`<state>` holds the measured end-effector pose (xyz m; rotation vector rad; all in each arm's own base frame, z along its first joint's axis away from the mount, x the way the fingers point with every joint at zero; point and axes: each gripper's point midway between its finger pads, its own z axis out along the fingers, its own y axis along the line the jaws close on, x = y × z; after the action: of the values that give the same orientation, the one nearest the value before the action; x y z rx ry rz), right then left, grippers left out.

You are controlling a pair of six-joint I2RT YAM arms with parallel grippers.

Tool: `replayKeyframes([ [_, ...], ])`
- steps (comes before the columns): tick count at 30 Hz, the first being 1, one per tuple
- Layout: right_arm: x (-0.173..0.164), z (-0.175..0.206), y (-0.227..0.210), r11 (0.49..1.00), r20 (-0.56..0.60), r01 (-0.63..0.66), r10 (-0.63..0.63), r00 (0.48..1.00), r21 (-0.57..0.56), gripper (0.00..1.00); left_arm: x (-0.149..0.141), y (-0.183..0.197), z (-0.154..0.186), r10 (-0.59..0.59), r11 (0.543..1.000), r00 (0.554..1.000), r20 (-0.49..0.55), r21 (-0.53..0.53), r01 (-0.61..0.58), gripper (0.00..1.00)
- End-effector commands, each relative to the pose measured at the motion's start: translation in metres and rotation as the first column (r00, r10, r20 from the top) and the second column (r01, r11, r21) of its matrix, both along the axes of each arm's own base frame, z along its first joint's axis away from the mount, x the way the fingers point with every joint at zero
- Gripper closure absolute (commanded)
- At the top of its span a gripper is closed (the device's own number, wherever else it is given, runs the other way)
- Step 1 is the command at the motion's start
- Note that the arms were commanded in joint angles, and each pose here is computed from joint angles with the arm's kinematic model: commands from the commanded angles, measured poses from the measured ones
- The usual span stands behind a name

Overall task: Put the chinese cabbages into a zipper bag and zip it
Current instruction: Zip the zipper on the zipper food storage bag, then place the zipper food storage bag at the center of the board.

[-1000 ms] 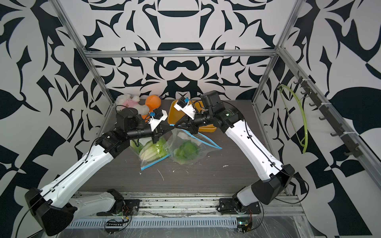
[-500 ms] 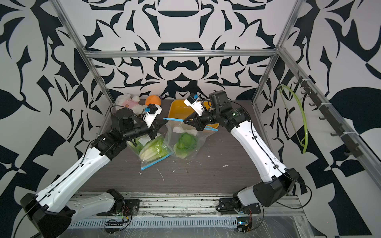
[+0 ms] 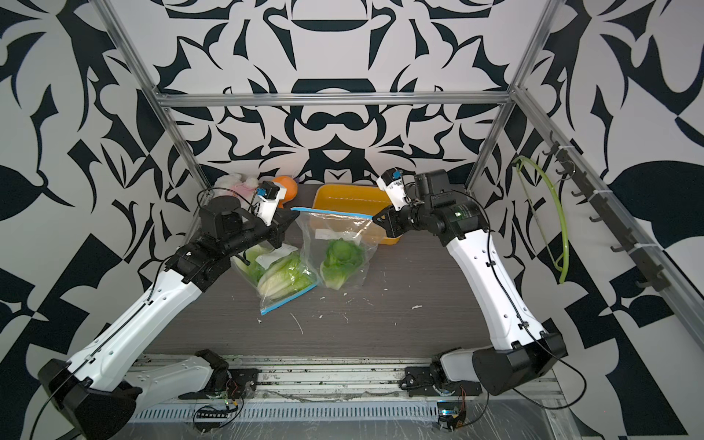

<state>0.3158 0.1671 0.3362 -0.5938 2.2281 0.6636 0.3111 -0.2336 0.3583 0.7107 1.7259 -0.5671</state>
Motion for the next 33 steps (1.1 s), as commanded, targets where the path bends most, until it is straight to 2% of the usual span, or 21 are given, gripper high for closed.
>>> replayKeyframes([
  [1, 0.004, -0.015, -0.049, 0.97, -0.037, 0.217, -0.222, 0.974, -0.11, 1.0, 0.015, 0.019, 0.019, 0.103, 0.994, 0.994, 0.022, -0.029, -0.102, 1.0],
  [4, 0.005, -0.013, -0.054, 0.964, -0.031, 0.24, -0.245, 0.969, -0.113, 1.0, 0.011, 0.011, 0.02, 0.054, 0.997, 0.998, 0.015, -0.048, -0.053, 1.0],
  [8, 0.011, -0.017, -0.072, 0.932, -0.003, 0.314, -0.32, 0.947, -0.183, 0.98, 0.013, 0.009, 0.017, 0.05, 0.998, 0.999, -0.004, -0.036, -0.05, 1.0],
  [11, 0.01, -0.012, -0.068, 0.941, 0.007, 0.302, -0.304, 0.952, -0.153, 0.95, 0.009, 0.003, 0.019, 0.01, 0.999, 1.0, -0.009, -0.048, -0.011, 1.0],
  [14, 0.009, 0.004, -0.051, 0.968, 0.011, 0.245, -0.245, 0.969, -0.059, 0.73, 0.003, -0.006, 0.026, -0.035, 0.993, 0.999, -0.037, -0.116, 0.031, 1.0],
  [16, 0.012, 0.017, -0.05, 0.964, 0.029, 0.265, -0.264, 0.964, -0.023, 0.55, -0.002, -0.019, 0.03, -0.063, 0.988, 0.997, -0.037, -0.142, 0.057, 1.0],
  [18, 0.015, 0.028, -0.057, 0.948, 0.047, 0.317, -0.316, 0.947, -0.009, 0.43, -0.008, -0.033, 0.031, -0.061, 0.992, 0.998, -0.022, -0.113, 0.058, 1.0],
  [20, 0.019, 0.034, -0.067, 0.927, 0.053, 0.375, -0.374, 0.926, 0.0, 0.36, -0.019, -0.051, 0.03, -0.078, 0.993, 0.997, -0.013, -0.089, 0.077, 1.0],
  [23, 0.025, 0.031, -0.083, 0.889, 0.041, 0.459, -0.458, 0.888, -0.011, 0.31, -0.039, -0.08, 0.023, -0.117, 0.989, 0.993, -0.028, -0.094, 0.114, 1.0],
  [25, 0.029, 0.026, -0.095, 0.863, 0.025, 0.505, -0.505, 0.863, -0.005, 0.29, -0.062, -0.113, 0.003, -0.183, 0.979, 0.981, -0.059, -0.103, 0.177, 1.0],
  [29, 0.034, 0.01, -0.116, 0.824, -0.025, 0.567, -0.566, 0.824, 0.016, 0.27, -0.11, -0.196, -0.071, -0.276, 0.961, 0.947, -0.165, -0.036, 0.274, 1.0],
  [33, 0.04, -0.012, -0.138, 0.779, -0.088, 0.627, -0.623, 0.778, 0.028, 0.27, -0.135, -0.269, -0.143, -0.341, 0.938, 0.886, -0.313, -0.06, 0.34, 1.0],
])
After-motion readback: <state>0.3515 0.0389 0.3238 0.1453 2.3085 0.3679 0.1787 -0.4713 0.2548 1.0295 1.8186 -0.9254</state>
